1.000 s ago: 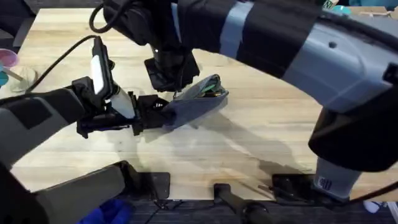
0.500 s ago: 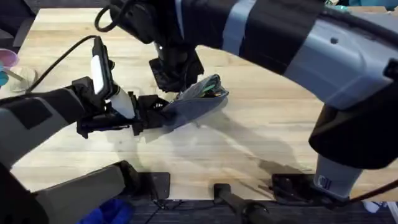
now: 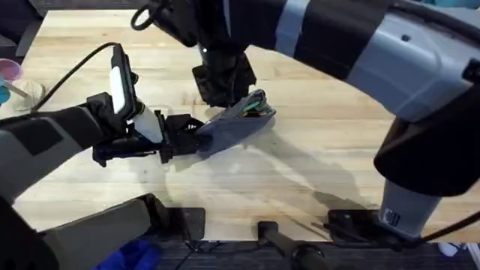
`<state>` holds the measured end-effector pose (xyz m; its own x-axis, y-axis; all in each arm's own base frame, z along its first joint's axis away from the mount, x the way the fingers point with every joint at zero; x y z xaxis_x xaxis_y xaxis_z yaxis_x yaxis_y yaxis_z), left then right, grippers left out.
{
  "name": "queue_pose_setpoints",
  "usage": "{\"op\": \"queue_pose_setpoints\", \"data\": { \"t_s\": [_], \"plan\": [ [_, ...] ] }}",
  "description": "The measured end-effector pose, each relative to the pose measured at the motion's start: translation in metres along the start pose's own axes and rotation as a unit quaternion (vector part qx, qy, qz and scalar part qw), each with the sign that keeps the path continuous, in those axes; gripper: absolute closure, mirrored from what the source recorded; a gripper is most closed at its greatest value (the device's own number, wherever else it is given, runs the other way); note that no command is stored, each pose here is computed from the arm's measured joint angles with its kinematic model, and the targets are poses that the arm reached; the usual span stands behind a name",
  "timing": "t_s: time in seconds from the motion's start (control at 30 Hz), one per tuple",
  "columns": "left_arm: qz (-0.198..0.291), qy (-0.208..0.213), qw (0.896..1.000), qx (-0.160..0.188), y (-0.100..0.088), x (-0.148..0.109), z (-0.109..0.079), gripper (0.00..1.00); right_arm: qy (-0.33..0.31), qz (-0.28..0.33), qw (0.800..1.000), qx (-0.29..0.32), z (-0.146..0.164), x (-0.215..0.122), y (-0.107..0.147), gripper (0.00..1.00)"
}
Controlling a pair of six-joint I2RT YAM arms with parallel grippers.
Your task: Unzip the bag, pick up the pens from the table one at a time and place them inside, then zip the bag closed.
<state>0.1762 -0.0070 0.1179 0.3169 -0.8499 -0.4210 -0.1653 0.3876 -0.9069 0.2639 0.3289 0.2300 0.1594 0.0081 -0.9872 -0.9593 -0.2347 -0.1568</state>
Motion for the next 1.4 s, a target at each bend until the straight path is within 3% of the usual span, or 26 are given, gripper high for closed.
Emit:
{"op": "queue_pose_setpoints", "data": {
  "t_s": [0.73, 1.4],
  "plan": [
    [0.000, -0.001, 1.000, 0.002, 0.000, 0.000, 0.000, 0.961, 0.049, -0.005, 0.997, 0.057, -0.067, 0.011, -0.038, 0.969],
    [0.000, -0.001, 1.000, 0.003, 0.000, 0.000, 0.001, 0.961, 0.082, -0.026, 0.993, 0.085, -0.102, 0.002, -0.050, 0.957]
  ]
}}
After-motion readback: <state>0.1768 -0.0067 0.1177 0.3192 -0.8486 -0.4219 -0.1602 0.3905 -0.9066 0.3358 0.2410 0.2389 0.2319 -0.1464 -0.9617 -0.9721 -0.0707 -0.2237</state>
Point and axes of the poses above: each hand's point on the last joint's axis, 136 mm out from that joint toward the fingers, its own x axis out along the fingers, its own z axis along the line the jaws close on, y = z × x, the point moved 9 cm from there along -x, back along the fingers, and after that the axes turned 4 degrees about x, right-handed, at the moved point
